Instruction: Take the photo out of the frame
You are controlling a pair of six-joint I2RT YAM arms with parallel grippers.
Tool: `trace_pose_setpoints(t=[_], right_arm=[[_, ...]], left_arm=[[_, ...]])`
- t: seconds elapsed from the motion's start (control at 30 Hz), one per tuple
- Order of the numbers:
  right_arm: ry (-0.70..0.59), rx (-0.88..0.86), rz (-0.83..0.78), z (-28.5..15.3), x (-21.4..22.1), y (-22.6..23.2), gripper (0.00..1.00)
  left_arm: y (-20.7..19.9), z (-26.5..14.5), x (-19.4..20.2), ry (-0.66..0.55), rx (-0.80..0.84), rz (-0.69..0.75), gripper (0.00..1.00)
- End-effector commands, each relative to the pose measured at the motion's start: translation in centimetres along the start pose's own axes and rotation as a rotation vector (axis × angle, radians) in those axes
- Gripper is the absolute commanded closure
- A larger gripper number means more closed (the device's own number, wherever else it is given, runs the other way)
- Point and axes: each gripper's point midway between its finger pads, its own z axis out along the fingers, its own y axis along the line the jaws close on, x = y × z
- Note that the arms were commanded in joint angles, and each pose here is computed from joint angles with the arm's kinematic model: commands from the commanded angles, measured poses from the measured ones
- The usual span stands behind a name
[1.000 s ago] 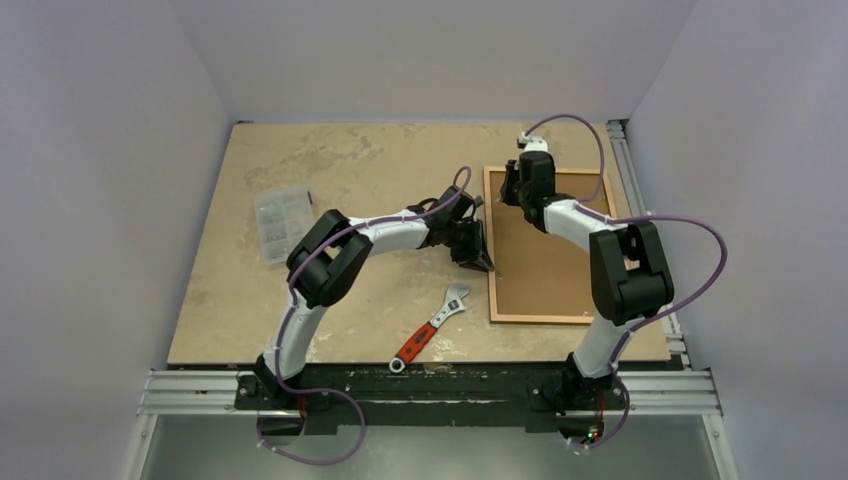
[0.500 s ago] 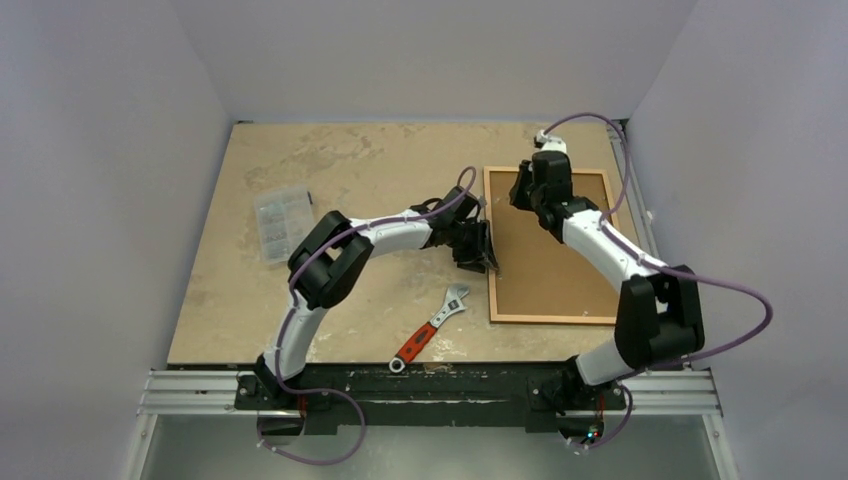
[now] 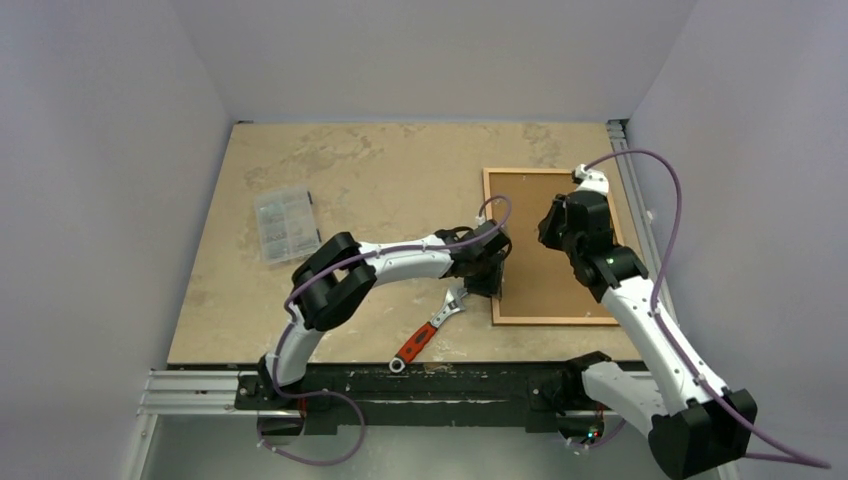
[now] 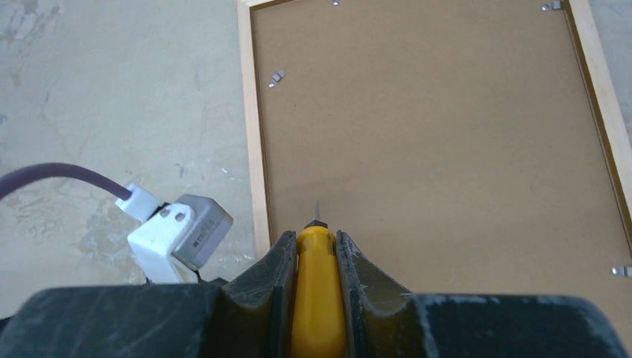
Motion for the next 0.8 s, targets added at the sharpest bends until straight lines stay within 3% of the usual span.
trace_pose_setpoints(t=[0.0,0.13,0.23,0.4,0.77], right_arm=[[0.026,0.045,0.032,-2.0,2.0,-1.8,1.0],[0.016,0.058,0.037,-3.8,2.3,-2.7,1.0],[0.001,0.07,0.038,-4.9,2.4,-3.3,1.0],[-0.017,0.04,0.05,-5.4,2.2,-3.0,1.0],[0.01,0.041,0.03,-4.5,2.7,-2.9,1.0]], left_arm=[[3.7,-0.3,2.0,-0.004,-0.223,0.046,0.71],[3.6,-0.1,0.8,0.008,-0.271,0.137,0.77],[3.4,0.0,-1.0,0.004,-0.27,0.224,0.91],[4.3,-0.1,-4.7,0.0,-0.231,0.295,0.99],[8.6,-2.6,-15.6,-0.102,-0.203,0.463,1.0]])
